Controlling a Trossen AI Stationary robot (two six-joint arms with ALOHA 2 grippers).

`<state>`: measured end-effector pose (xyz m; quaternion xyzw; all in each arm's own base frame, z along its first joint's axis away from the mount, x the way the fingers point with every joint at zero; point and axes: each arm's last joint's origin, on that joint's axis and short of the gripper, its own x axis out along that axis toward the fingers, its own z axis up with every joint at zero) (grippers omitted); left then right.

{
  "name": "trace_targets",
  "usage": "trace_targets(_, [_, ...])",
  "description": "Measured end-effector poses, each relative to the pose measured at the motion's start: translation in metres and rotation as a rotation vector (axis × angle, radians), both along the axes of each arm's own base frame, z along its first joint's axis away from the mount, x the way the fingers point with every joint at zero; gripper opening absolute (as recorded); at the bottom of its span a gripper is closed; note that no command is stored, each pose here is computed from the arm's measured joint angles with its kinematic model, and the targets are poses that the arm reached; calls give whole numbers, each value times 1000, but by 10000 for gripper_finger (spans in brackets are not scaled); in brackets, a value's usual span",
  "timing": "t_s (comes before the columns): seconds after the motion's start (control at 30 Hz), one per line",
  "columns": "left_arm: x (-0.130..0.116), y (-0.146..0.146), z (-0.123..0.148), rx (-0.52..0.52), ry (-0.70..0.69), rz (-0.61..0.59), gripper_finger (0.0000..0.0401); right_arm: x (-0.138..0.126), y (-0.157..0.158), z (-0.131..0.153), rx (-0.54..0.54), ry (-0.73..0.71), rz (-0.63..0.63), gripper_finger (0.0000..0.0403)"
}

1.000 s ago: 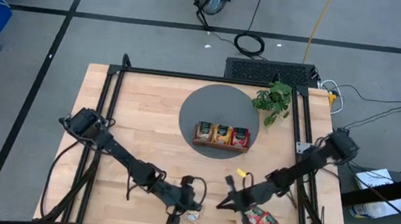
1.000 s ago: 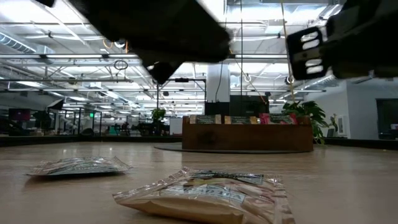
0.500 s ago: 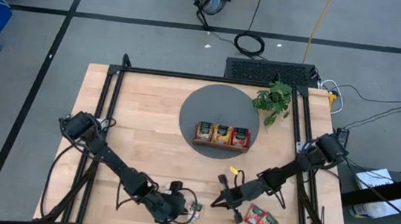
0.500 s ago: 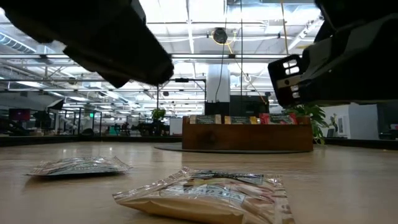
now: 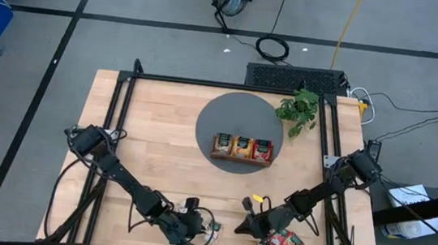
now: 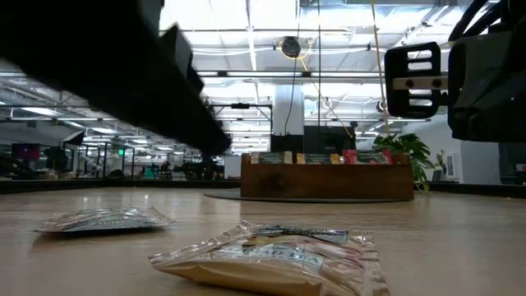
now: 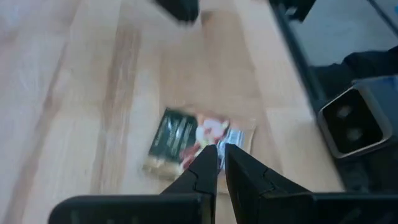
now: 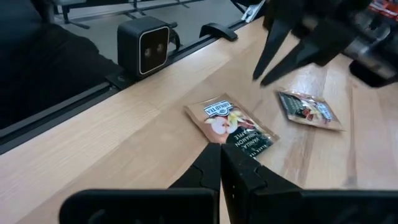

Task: Pick & Place Tea
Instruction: Put the brown tea bag into the left section of the wooden organiser

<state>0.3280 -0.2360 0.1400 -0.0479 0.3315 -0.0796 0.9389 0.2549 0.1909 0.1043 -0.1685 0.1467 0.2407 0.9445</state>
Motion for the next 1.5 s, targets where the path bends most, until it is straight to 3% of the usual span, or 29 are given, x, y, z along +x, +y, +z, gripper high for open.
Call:
trace_targets(0.43, [4, -9, -26, -84, 39, -72, 35, 4, -6, 0, 66, 34, -38, 0])
trace_targets(0.93, [15, 4, -25, -113, 42, -80, 35, 4, -6, 0, 67, 36, -36, 0])
trace_targets(1.5, [43, 50, -63, -50, 88, 167, 35, 4, -7, -1, 64, 38, -41, 0])
